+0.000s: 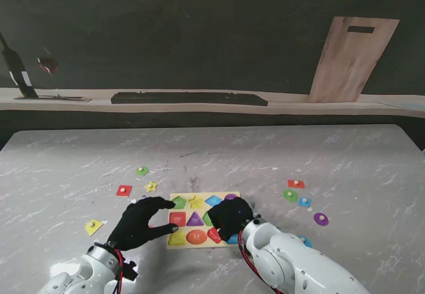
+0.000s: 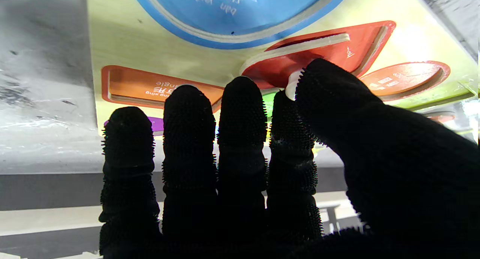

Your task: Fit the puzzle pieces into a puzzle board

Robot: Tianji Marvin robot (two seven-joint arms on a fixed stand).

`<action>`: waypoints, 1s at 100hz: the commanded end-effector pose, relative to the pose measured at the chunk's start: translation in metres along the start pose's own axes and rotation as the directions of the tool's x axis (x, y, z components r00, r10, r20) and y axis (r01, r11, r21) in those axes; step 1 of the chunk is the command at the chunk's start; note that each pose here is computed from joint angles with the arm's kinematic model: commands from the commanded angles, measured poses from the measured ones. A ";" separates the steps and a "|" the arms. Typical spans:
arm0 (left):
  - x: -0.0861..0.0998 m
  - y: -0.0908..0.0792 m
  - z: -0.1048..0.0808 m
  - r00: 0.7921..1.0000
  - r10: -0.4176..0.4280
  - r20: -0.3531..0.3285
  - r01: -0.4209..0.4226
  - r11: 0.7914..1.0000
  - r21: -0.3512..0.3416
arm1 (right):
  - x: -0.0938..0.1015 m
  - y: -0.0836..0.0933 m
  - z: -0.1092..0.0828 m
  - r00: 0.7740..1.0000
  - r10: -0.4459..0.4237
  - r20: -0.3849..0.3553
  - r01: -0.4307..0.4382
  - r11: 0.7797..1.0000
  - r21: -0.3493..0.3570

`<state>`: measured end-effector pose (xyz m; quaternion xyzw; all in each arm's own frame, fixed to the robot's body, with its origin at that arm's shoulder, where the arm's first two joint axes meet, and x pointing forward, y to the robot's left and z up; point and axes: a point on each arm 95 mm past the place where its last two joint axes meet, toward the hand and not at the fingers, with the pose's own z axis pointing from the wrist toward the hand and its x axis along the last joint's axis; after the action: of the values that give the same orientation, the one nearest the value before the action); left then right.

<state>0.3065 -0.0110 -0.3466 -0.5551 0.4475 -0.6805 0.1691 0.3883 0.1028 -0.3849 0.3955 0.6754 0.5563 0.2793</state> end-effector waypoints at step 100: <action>0.001 0.002 -0.001 1.000 -0.011 0.001 0.011 1.000 -0.007 | 0.011 -0.011 -0.003 0.996 -0.062 -0.072 0.065 0.997 0.041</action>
<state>0.3063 -0.0114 -0.3473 -0.5566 0.4473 -0.6798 0.1671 0.3829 0.1115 -0.3866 0.3619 0.6992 0.5537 0.2712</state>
